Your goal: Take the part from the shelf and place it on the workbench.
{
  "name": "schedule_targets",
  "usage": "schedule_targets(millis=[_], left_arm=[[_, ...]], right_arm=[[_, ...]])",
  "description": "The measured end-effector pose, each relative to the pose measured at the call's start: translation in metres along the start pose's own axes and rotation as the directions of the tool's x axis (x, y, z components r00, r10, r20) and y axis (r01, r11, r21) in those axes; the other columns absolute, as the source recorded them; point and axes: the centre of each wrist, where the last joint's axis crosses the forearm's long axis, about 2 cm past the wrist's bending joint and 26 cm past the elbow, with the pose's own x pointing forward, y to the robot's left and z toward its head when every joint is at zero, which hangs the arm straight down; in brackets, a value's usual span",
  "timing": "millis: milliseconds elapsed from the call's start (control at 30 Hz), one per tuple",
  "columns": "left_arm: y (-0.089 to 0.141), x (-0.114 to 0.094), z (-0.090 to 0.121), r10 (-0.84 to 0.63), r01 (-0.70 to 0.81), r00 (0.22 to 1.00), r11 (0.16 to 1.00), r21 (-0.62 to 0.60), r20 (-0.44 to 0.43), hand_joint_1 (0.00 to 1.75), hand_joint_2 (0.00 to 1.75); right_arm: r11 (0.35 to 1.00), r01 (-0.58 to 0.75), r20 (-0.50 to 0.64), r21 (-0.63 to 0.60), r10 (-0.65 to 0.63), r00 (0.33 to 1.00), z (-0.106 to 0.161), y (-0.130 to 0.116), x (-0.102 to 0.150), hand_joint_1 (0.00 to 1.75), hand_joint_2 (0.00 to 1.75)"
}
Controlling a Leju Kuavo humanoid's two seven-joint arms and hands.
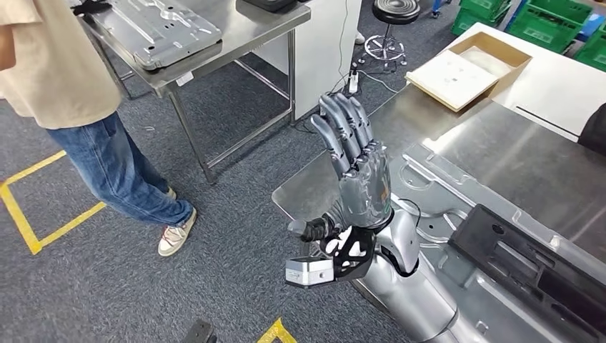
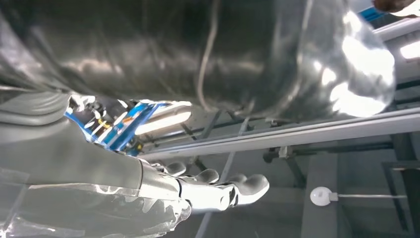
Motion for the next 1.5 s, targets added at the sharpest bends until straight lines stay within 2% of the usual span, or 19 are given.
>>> schedule_targets(millis=[900, 1167, 1500], left_arm=[[0.015, -0.007, 0.003, -0.028, 0.029, 0.999, 1.000, 0.012, -0.044, 0.00, 0.00], [0.022, -0.016, 0.007, -0.024, 0.026, 0.998, 0.999, 0.041, -0.053, 0.00, 0.00], [0.018, -0.023, 0.012, -0.007, 0.010, 0.998, 0.999, 0.037, -0.069, 0.00, 0.00]], right_arm=[[1.000, 0.003, 0.001, 0.019, -0.003, 1.000, 0.001, 0.004, 0.000, 0.00, 0.00], [0.999, 0.017, 0.003, 0.044, -0.017, 1.000, -0.003, 0.006, -0.002, 0.00, 0.00], [0.998, 0.018, -0.014, 0.064, -0.017, 1.000, 0.000, 0.008, -0.004, 0.00, 0.00]])
